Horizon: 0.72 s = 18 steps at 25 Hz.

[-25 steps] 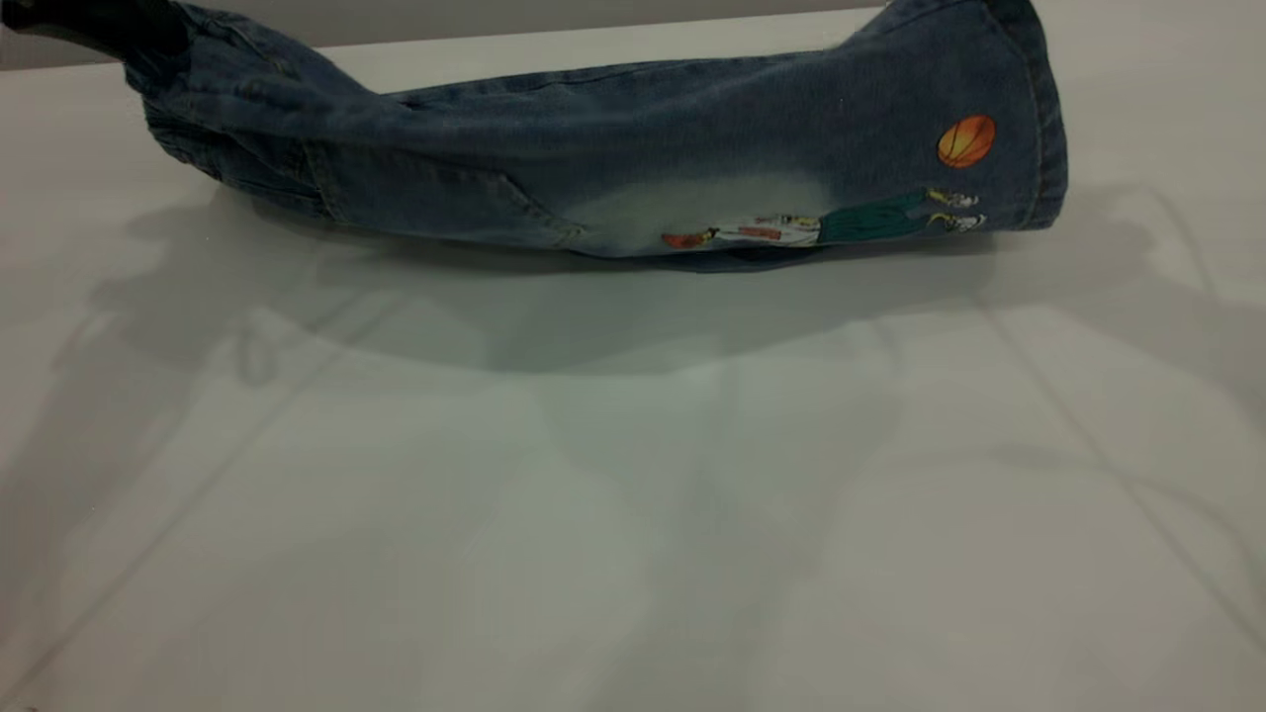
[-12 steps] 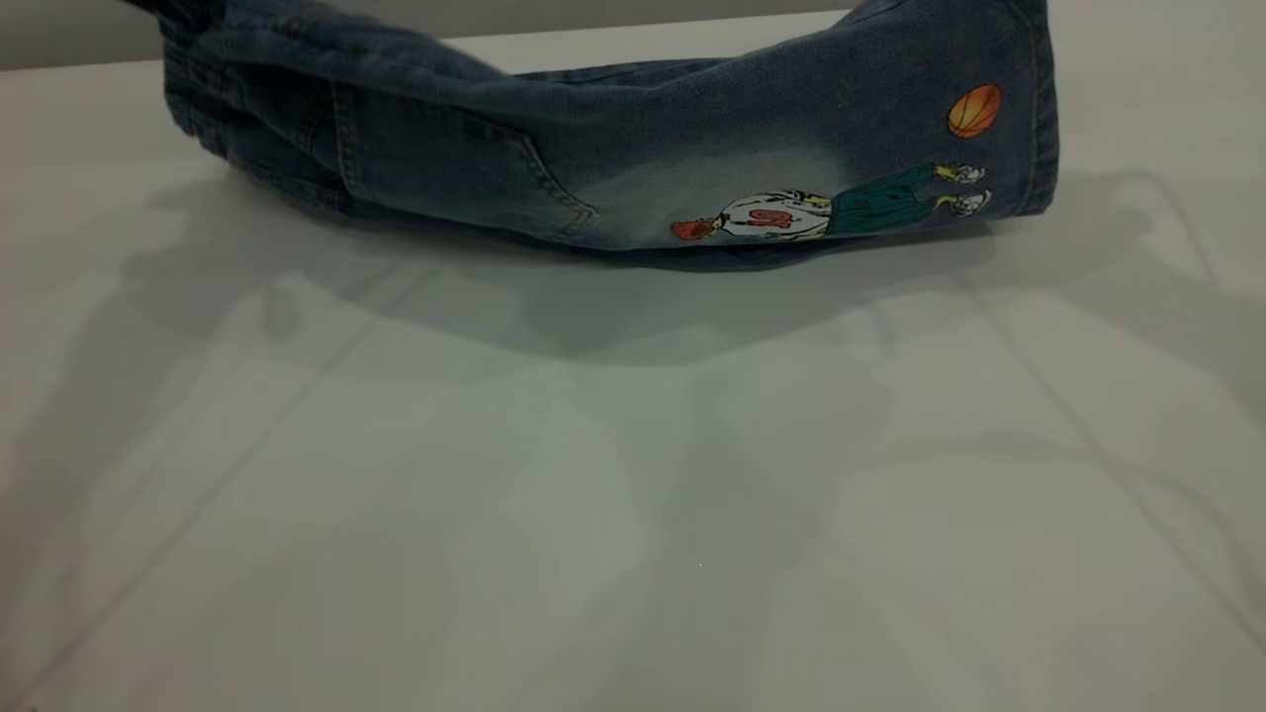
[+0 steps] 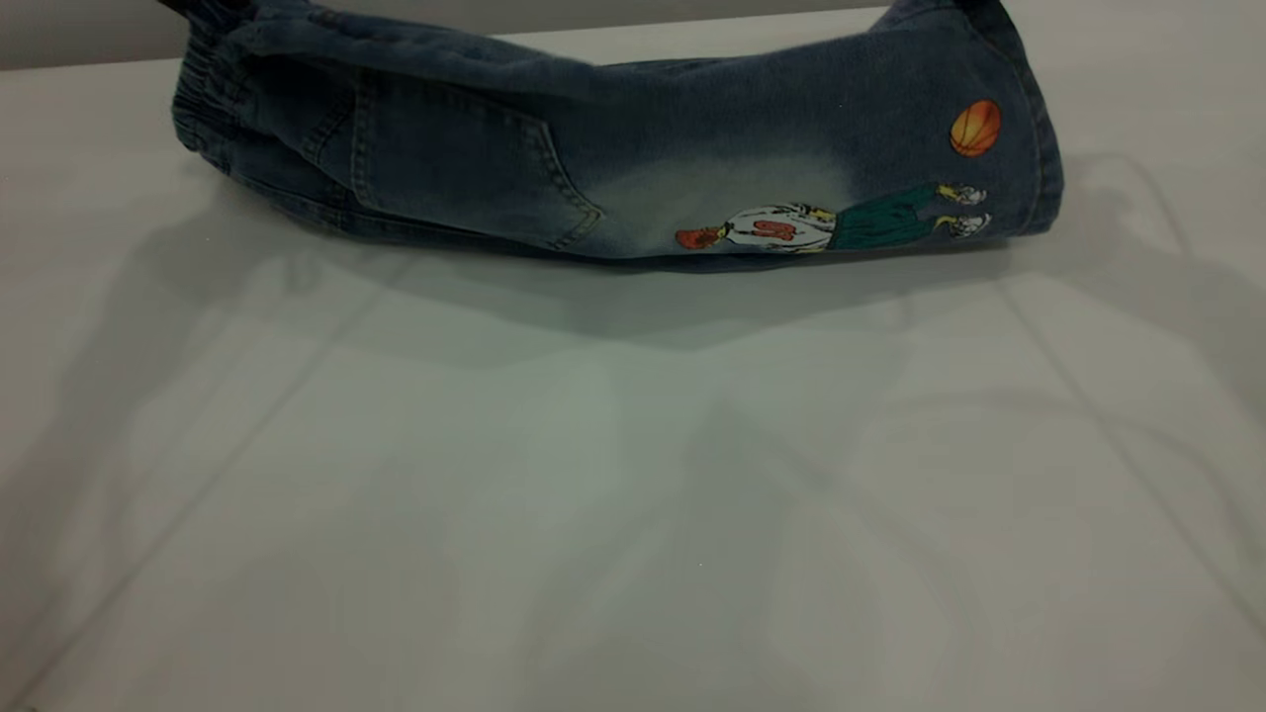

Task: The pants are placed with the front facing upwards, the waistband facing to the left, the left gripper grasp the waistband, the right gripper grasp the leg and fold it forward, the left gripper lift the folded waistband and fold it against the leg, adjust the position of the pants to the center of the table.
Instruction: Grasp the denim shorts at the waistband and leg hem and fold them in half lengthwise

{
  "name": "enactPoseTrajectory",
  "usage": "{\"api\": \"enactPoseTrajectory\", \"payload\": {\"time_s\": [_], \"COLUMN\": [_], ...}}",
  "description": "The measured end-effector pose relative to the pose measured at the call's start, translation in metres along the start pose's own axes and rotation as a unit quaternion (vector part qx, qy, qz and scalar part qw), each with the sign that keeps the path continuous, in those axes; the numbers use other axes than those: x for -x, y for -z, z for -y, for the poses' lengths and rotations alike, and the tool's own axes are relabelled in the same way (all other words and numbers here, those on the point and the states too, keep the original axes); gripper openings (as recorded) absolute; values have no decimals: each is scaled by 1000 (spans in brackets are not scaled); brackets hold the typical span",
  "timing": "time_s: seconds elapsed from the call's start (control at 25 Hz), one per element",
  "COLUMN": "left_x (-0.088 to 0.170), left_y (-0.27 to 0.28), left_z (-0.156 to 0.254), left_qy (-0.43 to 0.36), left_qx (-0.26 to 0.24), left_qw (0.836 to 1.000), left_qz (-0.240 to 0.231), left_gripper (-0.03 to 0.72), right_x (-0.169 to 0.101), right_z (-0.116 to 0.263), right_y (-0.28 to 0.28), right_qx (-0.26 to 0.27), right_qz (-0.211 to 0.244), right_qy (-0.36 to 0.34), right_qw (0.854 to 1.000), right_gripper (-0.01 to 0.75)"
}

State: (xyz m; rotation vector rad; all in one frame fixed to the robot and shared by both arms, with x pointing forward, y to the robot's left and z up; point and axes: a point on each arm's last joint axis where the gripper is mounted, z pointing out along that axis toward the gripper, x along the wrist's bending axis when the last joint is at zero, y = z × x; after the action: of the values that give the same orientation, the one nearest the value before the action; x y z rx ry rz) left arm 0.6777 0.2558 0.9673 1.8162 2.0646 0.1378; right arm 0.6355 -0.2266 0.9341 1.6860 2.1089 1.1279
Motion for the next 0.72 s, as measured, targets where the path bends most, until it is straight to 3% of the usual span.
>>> {"api": "enactPoseTrajectory", "payload": {"time_s": [0.72], "left_x": [4], "left_y": [-48], "left_z": [-48], "left_qy": [-19], "left_qx": [26], "left_qw": [999], "left_qz": [7], "left_gripper": [142], "right_x": [27], "right_z": [-20], "right_y": [-55], "right_qx": [13], "right_qz": [30], "right_qy": [19], "right_qw": [999], "right_gripper": [15]}}
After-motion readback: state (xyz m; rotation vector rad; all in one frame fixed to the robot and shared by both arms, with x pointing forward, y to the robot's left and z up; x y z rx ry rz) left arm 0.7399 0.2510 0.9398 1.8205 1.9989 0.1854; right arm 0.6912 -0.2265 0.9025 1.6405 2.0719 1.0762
